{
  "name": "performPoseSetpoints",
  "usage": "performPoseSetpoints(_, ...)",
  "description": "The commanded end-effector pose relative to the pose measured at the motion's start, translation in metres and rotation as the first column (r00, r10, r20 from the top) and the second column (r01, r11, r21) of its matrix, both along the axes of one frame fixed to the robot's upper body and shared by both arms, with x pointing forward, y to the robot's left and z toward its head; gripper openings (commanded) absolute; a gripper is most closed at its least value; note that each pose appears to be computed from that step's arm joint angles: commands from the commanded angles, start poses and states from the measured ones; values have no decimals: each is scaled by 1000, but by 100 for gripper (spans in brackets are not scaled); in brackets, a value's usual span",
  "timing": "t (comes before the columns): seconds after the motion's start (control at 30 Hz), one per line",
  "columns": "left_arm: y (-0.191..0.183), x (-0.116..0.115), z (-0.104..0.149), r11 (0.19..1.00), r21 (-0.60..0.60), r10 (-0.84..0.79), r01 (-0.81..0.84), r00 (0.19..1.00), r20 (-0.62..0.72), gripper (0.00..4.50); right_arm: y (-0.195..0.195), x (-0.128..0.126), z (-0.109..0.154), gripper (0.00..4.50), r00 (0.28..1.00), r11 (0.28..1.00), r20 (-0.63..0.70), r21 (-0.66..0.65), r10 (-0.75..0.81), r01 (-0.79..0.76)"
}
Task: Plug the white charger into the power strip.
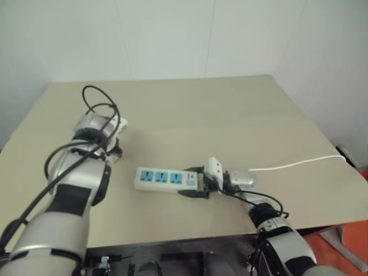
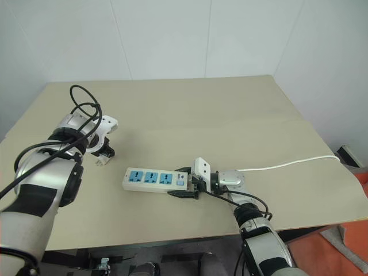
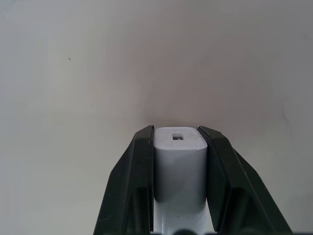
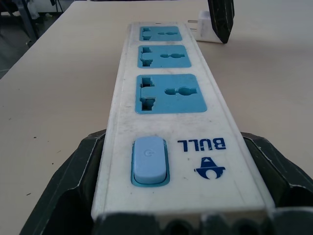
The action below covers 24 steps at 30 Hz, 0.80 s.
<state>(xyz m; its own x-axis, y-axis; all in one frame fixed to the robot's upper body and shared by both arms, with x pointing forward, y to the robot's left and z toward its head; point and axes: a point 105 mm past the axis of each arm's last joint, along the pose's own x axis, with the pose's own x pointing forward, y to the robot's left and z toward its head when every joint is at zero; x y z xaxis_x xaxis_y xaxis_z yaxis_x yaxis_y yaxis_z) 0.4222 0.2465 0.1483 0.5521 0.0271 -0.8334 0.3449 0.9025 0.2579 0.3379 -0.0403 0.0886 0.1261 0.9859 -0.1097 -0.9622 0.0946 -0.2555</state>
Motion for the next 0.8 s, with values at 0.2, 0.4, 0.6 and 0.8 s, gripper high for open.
performPoseSetpoints(0.2,-48,36,111,909,-270,-146,318,849,509,102,5,-7,-1,342,999,999,-10,1,41,-41)
performPoseSetpoints(0.4,-66,32,140,759,-325,-121,564,613,780,102,5,-4,1,342,996,996,-38,-41,82,-84)
performPoseSetpoints(0.6,-84,1,143,537,-356,-84,765,469,879,102,3,1,1,342,996,995,-37,-64,80,-83)
performPoseSetpoints(0.8,-105,-43,115,338,-244,-260,909,339,904,102,3,1,-1,342,995,993,-44,-75,90,-93)
